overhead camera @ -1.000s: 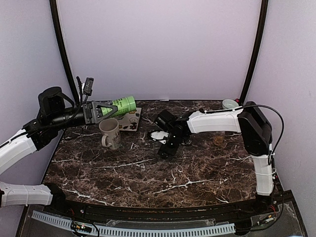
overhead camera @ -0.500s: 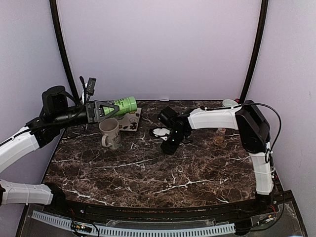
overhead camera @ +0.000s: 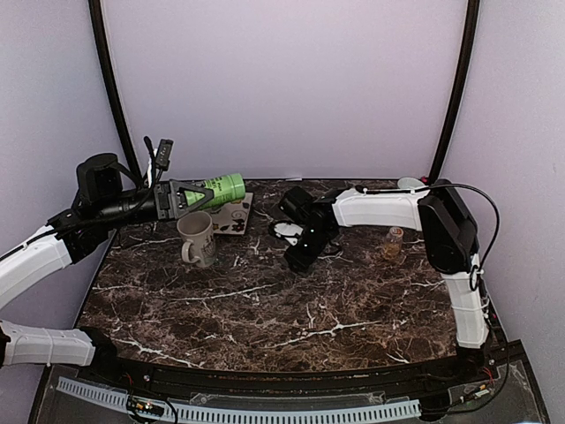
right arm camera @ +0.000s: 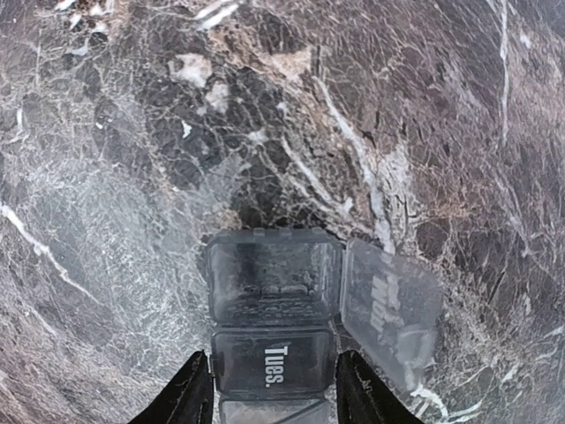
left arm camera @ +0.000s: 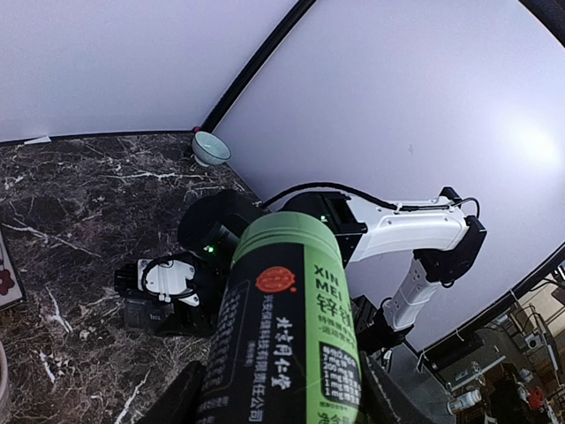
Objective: Sort the pills into containers
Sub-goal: Position the pill container at the center of the board.
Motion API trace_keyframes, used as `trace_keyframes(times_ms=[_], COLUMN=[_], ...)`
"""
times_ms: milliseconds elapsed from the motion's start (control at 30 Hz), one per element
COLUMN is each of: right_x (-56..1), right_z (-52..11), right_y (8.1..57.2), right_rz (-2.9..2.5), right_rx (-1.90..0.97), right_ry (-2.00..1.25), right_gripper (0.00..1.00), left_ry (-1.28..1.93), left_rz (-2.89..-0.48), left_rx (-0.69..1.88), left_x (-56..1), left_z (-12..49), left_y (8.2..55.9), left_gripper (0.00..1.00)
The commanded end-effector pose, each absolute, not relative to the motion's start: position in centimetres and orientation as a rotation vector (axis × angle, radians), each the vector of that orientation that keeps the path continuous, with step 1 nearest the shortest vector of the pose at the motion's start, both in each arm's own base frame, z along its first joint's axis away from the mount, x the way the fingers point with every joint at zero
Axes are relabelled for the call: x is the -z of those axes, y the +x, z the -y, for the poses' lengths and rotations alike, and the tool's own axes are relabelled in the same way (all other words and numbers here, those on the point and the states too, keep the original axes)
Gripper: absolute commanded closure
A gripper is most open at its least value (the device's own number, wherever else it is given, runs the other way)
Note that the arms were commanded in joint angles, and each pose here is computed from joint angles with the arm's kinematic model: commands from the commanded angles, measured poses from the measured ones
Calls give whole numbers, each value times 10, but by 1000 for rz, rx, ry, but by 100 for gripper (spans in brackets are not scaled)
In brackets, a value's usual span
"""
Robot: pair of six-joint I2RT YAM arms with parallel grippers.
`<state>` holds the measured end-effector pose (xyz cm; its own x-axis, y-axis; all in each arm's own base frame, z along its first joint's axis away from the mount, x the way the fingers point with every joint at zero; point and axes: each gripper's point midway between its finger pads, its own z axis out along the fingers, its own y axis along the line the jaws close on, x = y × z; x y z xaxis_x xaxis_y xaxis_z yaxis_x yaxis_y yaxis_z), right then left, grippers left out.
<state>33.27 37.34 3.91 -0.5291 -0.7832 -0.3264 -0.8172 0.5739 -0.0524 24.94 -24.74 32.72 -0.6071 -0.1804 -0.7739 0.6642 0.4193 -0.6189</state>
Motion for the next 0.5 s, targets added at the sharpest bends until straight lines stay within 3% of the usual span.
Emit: trace_keyframes(times_ms=[0, 200, 333, 467], right_x=[-37, -34, -46, -61], right_z=[-365, -364, -365, -369], right_y=[336, 331, 331, 330], right_rz=[-2587, -2623, -2592, -2564], right_rx=[-128, -152, -184, -219], right_ry=[-1204, -1161, -1132, -1127], right_gripper=[52, 50, 31, 26], left_ry=[463, 464, 466, 467], left_rz=[-1741, -1739, -1739, -1737], left_rx=[1292, 1298, 1302, 1302], left_x=[-353, -352, -352, -353], left_z=[246, 246, 245, 245], left_y=[247, 244, 242, 241], left_gripper=[100, 100, 100, 100])
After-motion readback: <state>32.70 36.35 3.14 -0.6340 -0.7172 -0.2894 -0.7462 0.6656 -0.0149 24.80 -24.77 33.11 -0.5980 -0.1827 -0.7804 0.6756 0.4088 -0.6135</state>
